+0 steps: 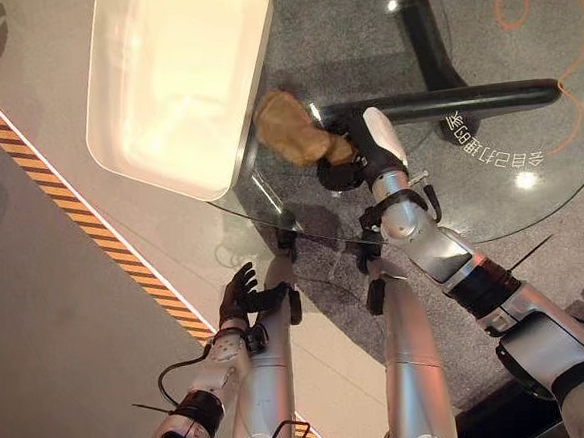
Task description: Wipe the table with a cloth and put it in the basket.
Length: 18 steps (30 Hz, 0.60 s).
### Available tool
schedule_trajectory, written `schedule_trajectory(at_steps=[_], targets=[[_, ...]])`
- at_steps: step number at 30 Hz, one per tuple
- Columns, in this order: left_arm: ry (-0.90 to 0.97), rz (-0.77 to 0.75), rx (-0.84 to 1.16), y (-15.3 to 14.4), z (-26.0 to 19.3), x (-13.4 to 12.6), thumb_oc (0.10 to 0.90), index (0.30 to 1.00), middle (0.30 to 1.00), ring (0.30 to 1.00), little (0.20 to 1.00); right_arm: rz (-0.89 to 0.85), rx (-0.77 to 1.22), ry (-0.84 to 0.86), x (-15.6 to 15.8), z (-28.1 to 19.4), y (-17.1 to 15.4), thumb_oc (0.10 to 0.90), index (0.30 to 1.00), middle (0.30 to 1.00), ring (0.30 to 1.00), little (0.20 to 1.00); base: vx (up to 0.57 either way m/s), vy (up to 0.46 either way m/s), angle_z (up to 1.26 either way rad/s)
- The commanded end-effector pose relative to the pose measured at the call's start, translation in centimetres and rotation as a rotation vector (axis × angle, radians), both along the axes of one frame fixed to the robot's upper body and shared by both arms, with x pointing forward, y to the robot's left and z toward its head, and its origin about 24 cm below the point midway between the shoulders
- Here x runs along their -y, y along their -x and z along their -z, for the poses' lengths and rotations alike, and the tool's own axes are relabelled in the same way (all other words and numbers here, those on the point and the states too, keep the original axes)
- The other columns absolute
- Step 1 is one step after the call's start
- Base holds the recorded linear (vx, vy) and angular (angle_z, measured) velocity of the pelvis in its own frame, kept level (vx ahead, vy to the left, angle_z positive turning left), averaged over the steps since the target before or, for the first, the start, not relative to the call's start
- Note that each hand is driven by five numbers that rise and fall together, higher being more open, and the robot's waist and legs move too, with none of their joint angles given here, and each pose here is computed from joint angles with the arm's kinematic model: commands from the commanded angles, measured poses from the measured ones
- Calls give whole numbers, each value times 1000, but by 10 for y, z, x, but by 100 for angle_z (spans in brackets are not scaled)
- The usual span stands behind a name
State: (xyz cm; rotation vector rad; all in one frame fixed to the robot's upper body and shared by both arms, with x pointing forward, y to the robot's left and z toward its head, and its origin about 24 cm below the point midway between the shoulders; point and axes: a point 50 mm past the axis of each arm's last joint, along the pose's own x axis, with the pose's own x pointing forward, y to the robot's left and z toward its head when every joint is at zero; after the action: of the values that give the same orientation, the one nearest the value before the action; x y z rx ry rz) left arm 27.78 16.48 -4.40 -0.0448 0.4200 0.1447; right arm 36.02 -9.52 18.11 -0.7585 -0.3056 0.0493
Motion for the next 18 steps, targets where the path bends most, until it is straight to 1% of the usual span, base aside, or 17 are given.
schedule_trajectory(at_steps=[1, 15, 18], targets=[[-10, 41, -86, 20, 21, 12, 800, 900, 900, 900, 900, -239, 90, 3, -37, -17, 24, 100, 300, 300, 300, 200, 0, 0, 0], [-15, 35, -87, 22, 21, 7, 800, 900, 900, 900, 900, -232, 81, -7, -27, -18, 24, 100, 300, 300, 300, 200, 0, 0, 0], [-18, 31, -88, 22, 22, 6, 800, 900, 900, 900, 900, -274, 44, 43, -28, -15, 25, 100, 300, 300, 300, 200, 0, 0, 0]])
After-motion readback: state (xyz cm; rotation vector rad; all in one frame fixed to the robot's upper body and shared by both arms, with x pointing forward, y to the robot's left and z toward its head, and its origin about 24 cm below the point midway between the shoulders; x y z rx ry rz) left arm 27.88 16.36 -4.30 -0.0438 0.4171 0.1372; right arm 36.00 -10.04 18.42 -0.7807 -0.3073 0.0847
